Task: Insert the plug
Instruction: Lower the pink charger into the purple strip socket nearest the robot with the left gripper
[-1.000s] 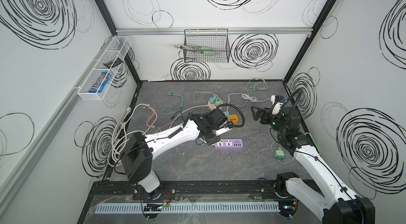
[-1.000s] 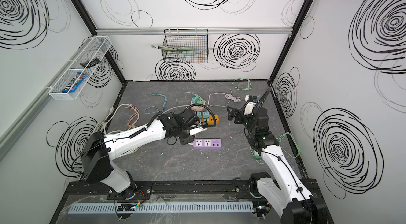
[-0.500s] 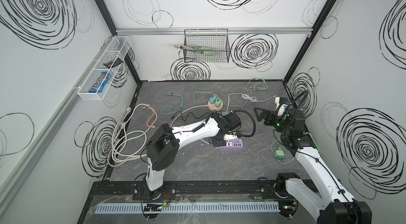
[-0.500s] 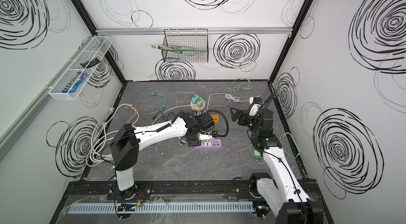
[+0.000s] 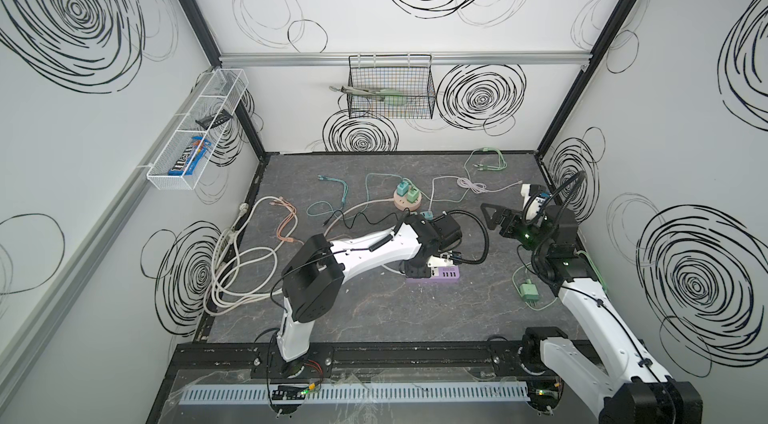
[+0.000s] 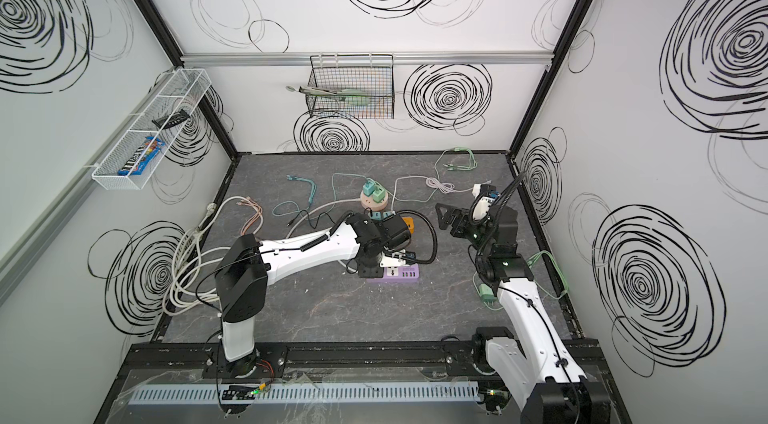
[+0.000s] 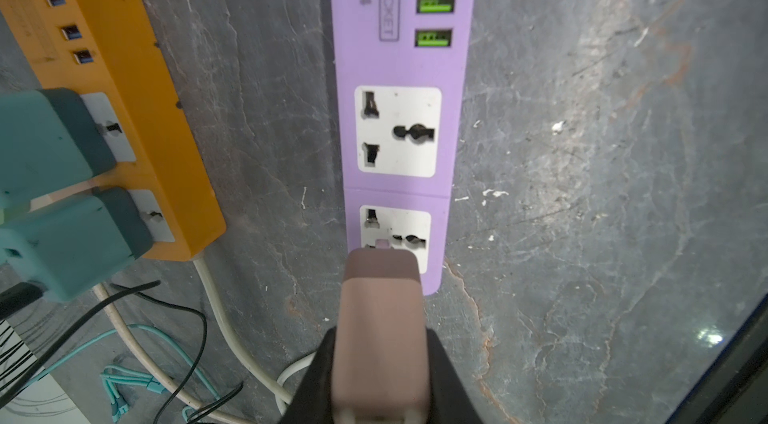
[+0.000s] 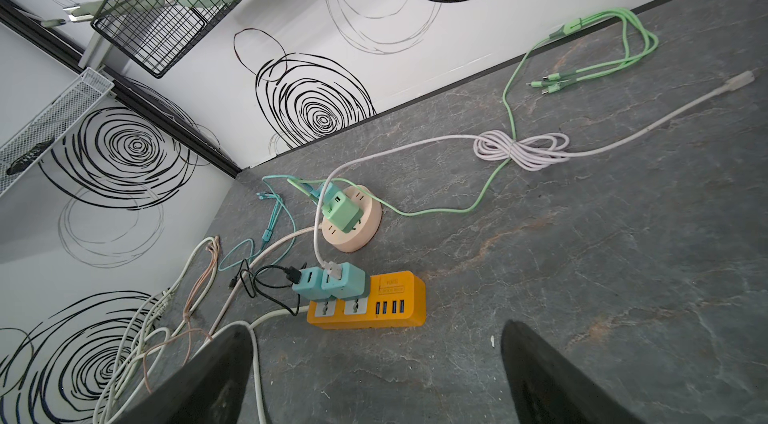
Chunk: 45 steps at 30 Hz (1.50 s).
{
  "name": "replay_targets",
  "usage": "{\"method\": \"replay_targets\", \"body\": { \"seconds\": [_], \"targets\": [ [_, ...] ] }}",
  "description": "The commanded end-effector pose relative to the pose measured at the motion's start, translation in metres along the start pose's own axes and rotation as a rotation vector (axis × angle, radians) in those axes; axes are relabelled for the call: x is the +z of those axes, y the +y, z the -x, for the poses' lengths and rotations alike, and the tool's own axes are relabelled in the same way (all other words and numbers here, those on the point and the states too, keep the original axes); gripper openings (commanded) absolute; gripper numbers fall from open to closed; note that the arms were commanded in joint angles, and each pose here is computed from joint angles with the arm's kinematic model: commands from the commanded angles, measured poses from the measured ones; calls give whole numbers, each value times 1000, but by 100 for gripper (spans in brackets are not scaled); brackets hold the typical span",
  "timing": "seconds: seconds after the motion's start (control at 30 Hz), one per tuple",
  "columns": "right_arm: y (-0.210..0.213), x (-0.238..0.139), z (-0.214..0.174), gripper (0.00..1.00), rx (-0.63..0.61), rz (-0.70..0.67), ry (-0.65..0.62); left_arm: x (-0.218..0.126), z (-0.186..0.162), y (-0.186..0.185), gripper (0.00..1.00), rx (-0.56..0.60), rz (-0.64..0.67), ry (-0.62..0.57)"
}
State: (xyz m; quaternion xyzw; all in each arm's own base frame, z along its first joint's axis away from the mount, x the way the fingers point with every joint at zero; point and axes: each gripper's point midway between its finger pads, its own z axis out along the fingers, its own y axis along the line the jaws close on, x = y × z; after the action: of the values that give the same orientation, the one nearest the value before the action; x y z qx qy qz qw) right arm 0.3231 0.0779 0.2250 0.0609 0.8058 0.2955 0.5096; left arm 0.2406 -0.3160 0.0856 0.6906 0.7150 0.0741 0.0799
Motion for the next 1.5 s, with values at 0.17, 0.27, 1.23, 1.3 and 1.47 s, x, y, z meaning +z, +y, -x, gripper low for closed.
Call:
{"method": "replay_targets", "body": {
  "seconds": [0.17, 0.27, 1.23, 1.3, 1.47],
  "targets": [
    [-3, -1, -5, 97, 21, -1, 8, 6, 4, 3, 0, 56, -11, 3],
    [-4, -1, -5, 97, 23, -5, 9, 13, 3, 1, 0, 67, -33, 8],
    [-34, 13, -28, 97, 100, -89, 104, 81, 15, -30, 2, 141, -283, 88],
    [-41, 11, -26, 97, 108, -126, 92, 80, 8, -20, 2, 84, -268, 79],
    [-88, -5, -21, 97, 158, -373, 50, 73, -31, 3, 11, -38, -216, 112]
  ]
}}
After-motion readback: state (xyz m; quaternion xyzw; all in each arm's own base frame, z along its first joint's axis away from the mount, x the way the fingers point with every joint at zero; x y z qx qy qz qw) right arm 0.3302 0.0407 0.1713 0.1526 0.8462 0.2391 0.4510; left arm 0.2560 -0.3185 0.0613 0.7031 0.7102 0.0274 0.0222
